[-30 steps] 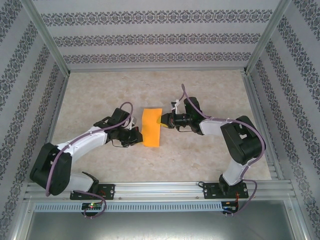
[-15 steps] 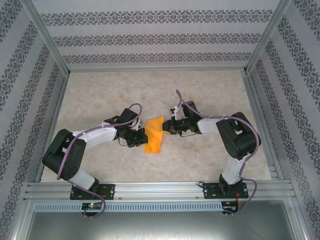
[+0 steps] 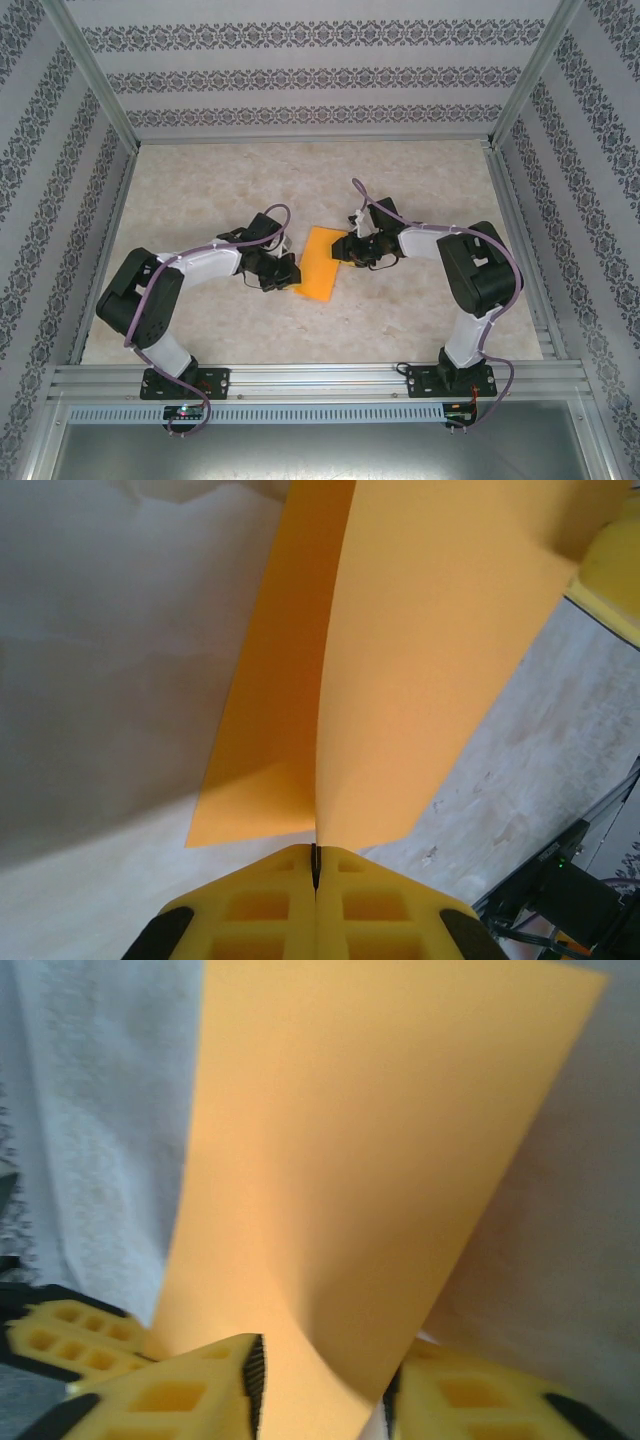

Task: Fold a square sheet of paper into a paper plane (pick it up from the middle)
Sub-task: Fold the triangle a second time at the center of the table.

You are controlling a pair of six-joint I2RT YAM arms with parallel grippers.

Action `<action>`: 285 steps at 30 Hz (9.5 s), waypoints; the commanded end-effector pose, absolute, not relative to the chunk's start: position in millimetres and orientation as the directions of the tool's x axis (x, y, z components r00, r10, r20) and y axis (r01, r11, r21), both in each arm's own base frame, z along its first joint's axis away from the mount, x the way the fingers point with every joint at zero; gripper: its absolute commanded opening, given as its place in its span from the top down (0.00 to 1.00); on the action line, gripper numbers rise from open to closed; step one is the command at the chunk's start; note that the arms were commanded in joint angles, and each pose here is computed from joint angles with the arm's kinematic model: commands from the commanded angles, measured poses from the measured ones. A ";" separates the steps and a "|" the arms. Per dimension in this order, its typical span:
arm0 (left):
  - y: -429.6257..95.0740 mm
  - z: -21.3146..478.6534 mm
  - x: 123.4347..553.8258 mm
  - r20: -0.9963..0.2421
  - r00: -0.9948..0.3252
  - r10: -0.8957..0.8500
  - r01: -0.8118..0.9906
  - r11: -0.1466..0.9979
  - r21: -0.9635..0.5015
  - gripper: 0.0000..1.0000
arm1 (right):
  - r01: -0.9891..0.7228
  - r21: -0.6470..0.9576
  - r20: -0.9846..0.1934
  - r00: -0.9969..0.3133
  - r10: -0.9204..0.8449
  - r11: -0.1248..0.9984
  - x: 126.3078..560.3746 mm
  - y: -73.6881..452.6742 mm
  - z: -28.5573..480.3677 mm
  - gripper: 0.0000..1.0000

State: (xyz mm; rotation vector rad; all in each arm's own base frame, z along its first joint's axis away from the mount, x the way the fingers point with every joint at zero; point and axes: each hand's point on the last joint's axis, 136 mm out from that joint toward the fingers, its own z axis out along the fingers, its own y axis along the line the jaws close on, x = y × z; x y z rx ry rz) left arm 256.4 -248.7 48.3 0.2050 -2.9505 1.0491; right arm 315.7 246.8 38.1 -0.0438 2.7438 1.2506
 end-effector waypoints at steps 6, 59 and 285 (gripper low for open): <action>-262.8 50.9 259.0 0.057 -0.993 -0.101 -0.114 0.760 -0.640 0.92 | -0.131 0.608 -0.237 -0.971 0.022 0.783 327.3 200.1 58.2 0.57; -318.0 49.4 297.2 0.071 -0.997 0.010 -0.040 0.746 -0.665 0.93 | -0.188 0.600 -0.163 -0.980 -0.111 0.778 315.1 248.0 18.1 0.92; -333.2 34.3 312.1 -0.021 -0.996 0.088 0.077 0.699 -0.711 0.90 | -0.077 0.571 -0.061 -0.997 -0.052 0.817 298.5 219.3 -1.4 0.98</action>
